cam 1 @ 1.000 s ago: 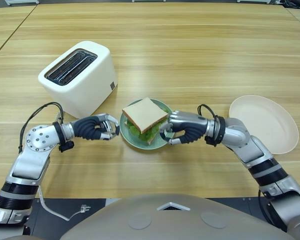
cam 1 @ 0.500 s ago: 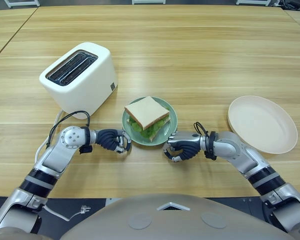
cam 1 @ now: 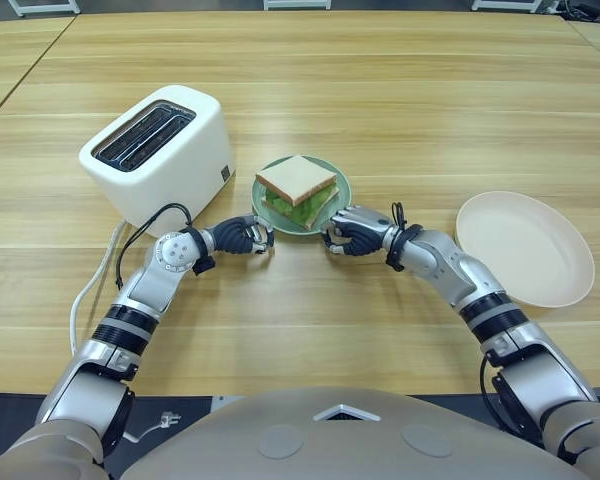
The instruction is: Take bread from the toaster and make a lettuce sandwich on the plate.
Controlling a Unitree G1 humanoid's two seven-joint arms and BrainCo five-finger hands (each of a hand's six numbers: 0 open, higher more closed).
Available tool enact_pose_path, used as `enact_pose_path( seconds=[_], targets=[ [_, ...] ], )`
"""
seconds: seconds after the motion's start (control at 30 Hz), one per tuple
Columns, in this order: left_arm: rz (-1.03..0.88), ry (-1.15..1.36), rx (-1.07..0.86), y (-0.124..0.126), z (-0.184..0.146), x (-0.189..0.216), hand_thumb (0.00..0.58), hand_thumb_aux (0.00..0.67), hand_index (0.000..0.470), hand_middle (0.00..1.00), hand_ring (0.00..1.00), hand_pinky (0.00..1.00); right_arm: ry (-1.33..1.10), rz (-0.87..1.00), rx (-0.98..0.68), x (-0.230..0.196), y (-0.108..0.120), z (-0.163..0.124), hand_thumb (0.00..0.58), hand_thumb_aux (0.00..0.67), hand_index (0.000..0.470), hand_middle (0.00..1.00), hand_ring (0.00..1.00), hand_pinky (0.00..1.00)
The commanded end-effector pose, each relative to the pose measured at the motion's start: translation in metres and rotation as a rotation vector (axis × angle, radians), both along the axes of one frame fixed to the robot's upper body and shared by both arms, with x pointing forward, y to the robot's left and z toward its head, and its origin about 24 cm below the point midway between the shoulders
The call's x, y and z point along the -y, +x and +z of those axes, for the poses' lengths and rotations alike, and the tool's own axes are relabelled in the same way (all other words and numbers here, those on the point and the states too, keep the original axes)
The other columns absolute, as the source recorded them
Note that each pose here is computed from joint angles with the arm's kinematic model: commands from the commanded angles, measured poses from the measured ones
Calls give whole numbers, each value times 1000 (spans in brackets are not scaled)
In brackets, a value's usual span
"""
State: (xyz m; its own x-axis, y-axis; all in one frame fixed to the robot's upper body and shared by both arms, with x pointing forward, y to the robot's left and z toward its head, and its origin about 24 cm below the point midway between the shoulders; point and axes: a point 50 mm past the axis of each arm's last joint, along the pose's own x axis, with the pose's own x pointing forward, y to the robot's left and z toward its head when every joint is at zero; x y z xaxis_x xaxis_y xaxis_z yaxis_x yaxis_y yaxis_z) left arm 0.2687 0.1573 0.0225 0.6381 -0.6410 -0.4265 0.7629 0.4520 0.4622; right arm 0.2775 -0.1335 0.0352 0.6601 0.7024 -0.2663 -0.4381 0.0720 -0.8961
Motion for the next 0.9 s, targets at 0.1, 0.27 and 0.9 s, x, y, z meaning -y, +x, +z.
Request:
enact_pose_path(
  seconds=[0.1, 0.27, 0.9],
  targets=[
    [-3, -458, 156, -4, 53, -1, 0, 0, 0, 0, 0, 0, 327, 12, -1, 0, -6, 38, 447, 349, 245, 51, 51, 51],
    [317, -706, 642, -10, 115, -31, 0, 0, 0, 0, 0, 0, 970, -112, 224, 14, -16, 125, 0, 0, 0, 0, 0, 0],
    [443, -462, 792, 6, 75, -18, 0, 0, 0, 0, 0, 0, 882, -271, 389, 17, -14, 100, 0, 0, 0, 0, 0, 0]
  ],
)
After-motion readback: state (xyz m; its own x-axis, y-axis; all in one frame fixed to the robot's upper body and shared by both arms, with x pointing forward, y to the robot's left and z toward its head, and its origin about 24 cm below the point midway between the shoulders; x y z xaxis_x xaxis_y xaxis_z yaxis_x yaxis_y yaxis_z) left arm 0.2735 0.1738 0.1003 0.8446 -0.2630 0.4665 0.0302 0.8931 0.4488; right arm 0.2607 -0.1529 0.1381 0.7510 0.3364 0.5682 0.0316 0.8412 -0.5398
